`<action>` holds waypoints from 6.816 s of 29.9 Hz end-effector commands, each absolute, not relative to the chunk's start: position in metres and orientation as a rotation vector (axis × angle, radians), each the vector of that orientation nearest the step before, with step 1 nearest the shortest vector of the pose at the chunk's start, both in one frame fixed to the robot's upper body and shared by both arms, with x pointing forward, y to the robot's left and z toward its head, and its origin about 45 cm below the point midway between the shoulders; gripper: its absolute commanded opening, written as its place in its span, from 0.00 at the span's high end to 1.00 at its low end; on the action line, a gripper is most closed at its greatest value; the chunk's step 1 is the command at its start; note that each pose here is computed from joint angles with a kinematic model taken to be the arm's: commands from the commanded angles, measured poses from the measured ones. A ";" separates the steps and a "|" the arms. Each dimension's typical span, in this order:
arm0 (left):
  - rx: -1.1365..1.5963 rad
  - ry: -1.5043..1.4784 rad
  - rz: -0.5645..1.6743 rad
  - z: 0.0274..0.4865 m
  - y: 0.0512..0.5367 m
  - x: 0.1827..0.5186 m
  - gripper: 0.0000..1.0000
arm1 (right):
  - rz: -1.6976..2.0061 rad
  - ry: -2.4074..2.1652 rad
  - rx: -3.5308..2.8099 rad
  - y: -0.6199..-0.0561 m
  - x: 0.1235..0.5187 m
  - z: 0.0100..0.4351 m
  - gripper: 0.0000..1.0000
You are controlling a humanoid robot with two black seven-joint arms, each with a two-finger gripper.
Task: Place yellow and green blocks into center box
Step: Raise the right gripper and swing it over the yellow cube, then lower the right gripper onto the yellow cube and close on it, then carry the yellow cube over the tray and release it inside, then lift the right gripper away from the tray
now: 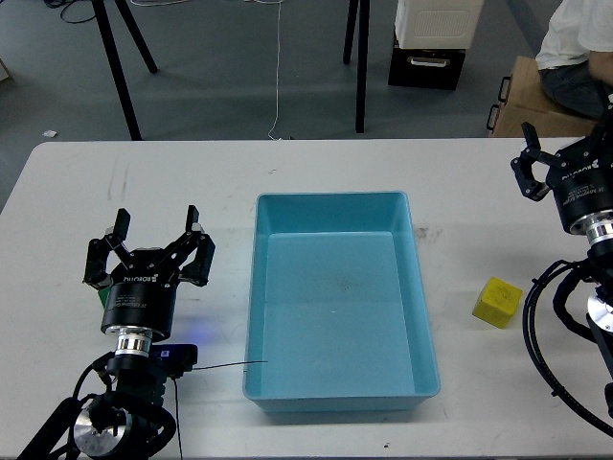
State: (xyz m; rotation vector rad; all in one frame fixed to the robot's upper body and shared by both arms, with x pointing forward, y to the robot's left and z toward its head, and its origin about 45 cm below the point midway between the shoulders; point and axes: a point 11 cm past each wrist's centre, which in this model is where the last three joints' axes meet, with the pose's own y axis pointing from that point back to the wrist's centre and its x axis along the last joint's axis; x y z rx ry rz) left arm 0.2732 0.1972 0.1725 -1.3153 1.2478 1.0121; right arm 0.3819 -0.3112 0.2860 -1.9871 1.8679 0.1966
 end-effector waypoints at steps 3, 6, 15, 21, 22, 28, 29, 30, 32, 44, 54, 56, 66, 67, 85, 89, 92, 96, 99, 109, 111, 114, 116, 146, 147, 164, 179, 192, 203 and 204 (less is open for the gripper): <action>-1.318 1.246 1.012 0.173 0.197 0.274 0.00 | -0.395 2.002 -2.168 -0.312 0.419 0.333 0.02; -1.318 1.246 1.012 0.173 0.197 0.274 0.00 | -0.837 1.930 -2.285 -0.297 0.428 0.339 0.02; -1.315 1.245 1.015 0.172 0.198 0.274 0.00 | -1.791 1.407 -2.606 -0.274 0.425 0.357 0.02; -1.314 1.245 1.016 0.172 0.198 0.273 0.00 | -2.204 0.878 -2.944 -0.282 0.418 0.350 0.02; -1.315 1.247 1.017 0.172 0.198 0.273 0.00 | -2.221 0.813 -3.011 -0.287 0.416 0.352 0.02; -1.315 1.247 1.017 0.172 0.198 0.273 0.00 | -2.245 0.179 -3.454 -0.297 0.405 0.353 0.02; -1.314 1.248 1.016 0.171 0.197 0.273 0.00 | -2.303 0.062 -3.467 -0.298 0.402 0.349 0.02; -1.314 1.248 1.016 0.171 0.197 0.273 0.00 | -2.397 -0.085 -3.462 -0.300 0.400 0.344 0.02; -1.315 1.247 1.017 0.172 0.198 0.273 0.00 | -2.640 -0.399 -3.373 -0.306 0.395 0.334 0.02; -1.316 1.246 1.016 0.172 0.198 0.273 0.00 | -2.493 -0.959 -3.484 -0.321 0.363 0.280 0.03; -1.316 1.248 1.016 0.172 0.197 0.273 0.00 | -2.236 -1.142 -3.581 -0.324 0.341 0.233 0.03; -1.316 1.248 1.016 0.172 0.197 0.273 0.00 | -2.206 -1.149 -3.602 -0.326 0.340 0.227 0.03; -1.321 1.244 1.022 0.171 0.199 0.273 0.00 | -2.120 -1.263 -3.604 -0.316 0.339 0.198 0.03; -1.322 1.243 1.022 0.171 0.200 0.274 0.00 | -2.111 -1.277 -3.602 -0.314 0.339 0.195 0.03; -1.327 1.236 1.029 0.171 0.203 0.274 0.00 | -2.010 -1.329 -3.648 -0.318 0.332 0.172 0.24; -1.323 1.238 1.037 0.169 0.204 0.274 0.00 | -2.015 -1.316 -3.663 -0.321 0.334 0.173 0.29; -1.323 1.238 1.037 0.169 0.204 0.274 0.00 | -2.015 -1.312 -3.671 -0.323 0.335 0.172 0.34; -1.323 1.238 1.037 0.169 0.204 0.274 0.00 | -2.032 -1.318 -3.672 -0.322 0.339 0.171 0.47; -1.323 1.238 1.037 0.169 0.204 0.274 0.00 | -2.060 -1.329 -3.650 -0.319 0.342 0.172 0.66; -1.324 1.236 1.037 0.169 0.204 0.274 0.00 | -2.533 -1.053 -3.399 -0.279 0.393 0.256 0.91; -1.324 1.236 1.037 0.169 0.204 0.274 0.00 | -2.652 -0.988 -3.292 -0.263 0.401 0.282 0.91; -1.324 1.236 1.037 0.169 0.204 0.274 0.00 | -2.815 -0.942 -3.096 -0.234 0.404 0.324 0.91; -1.324 1.236 1.037 0.169 0.204 0.274 0.00 | -2.854 -0.934 -3.007 -0.215 0.401 0.345 0.91; -1.383 1.163 1.048 0.186 0.224 0.291 0.00 | -2.544 -1.729 -2.729 -0.058 0.361 0.205 0.20; -1.383 1.158 1.042 0.188 0.224 0.292 0.00 | -2.541 -1.721 -2.738 -0.058 0.362 0.205 0.14; -1.045 0.777 1.139 0.269 0.316 0.353 0.00 | -2.435 -0.587 -3.029 -0.065 0.417 0.336 0.02; -0.864 0.181 1.143 0.361 0.366 0.385 0.00 | -1.413 0.293 -2.852 0.010 0.411 0.426 0.02; 0.019 -0.659 1.066 0.378 0.375 0.392 0.00 | -0.813 0.974 -2.479 -0.054 0.440 0.446 0.02; 0.536 -0.997 0.820 0.351 0.364 0.386 0.00 | -0.564 1.301 -2.432 -0.176 0.431 0.385 0.02; 0.533 -1.032 0.794 0.351 0.353 0.383 0.00 | -0.532 1.328 -2.422 -0.186 0.426 0.378 0.02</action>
